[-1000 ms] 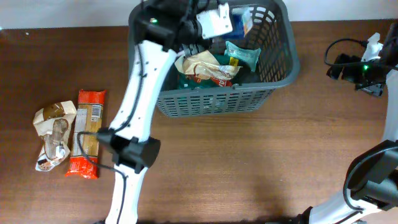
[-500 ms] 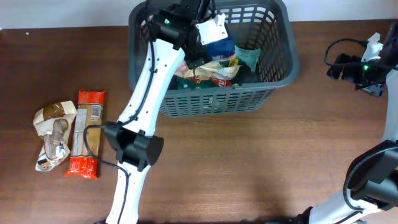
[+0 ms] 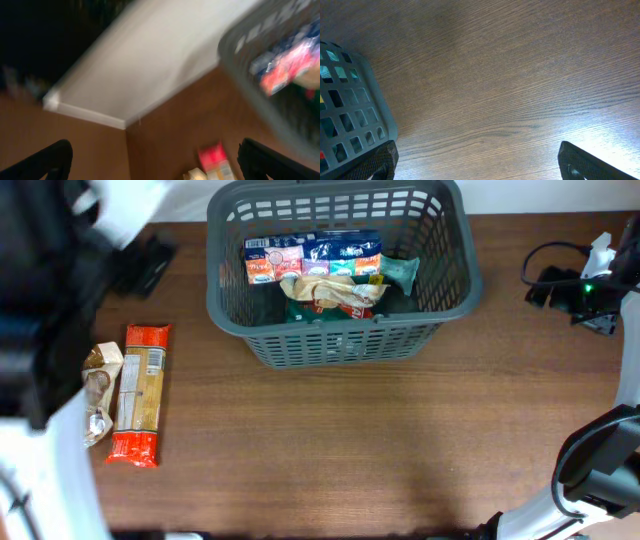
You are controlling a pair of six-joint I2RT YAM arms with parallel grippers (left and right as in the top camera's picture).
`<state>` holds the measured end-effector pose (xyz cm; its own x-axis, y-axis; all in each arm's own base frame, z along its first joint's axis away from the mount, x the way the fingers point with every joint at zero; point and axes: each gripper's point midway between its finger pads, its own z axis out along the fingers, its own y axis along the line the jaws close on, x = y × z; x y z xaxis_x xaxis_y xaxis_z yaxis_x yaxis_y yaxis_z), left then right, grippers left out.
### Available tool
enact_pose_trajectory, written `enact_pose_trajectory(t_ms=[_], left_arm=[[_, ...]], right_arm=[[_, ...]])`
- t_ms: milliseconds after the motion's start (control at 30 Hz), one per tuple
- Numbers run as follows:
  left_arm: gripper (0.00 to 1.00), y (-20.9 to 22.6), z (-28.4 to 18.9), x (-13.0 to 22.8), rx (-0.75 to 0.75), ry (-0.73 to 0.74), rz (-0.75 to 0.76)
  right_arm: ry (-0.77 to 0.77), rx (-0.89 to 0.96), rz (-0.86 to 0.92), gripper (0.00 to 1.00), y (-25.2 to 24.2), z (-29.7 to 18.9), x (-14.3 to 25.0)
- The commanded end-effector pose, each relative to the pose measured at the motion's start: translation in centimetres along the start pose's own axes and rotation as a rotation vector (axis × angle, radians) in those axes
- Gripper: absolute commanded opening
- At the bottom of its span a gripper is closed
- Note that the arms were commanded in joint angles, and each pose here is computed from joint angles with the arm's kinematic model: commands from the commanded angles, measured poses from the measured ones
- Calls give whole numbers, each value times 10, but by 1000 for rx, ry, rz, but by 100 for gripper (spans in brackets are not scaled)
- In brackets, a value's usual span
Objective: Pack container
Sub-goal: 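Grasp the tan snack bar pack with the left gripper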
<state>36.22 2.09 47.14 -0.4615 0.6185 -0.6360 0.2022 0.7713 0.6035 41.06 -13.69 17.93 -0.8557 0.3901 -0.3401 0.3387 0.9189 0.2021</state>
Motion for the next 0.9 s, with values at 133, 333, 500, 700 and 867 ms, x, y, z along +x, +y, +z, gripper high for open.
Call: enact_pose_trajectory(t_ms=[133,333,500,700,867], left_arm=[[97,-60,94,177,165,441,-309],[93,-98,131,285,154,715,-580],[93,-138,157,329,288,864,-621],[89,-162,182,355,345,944,-618],[84,-185,197,379,398,1020,-616]], right_arm=[[-10,-7,-5,99,4,-3,-1],[-10,-7,-5,99,4,-3,-1],[-10,-7,-5,99,4,-3,-1],[-10,-7,-5,99,4,-3,-1],[-10,-7,-5,99,4,-3,-1]])
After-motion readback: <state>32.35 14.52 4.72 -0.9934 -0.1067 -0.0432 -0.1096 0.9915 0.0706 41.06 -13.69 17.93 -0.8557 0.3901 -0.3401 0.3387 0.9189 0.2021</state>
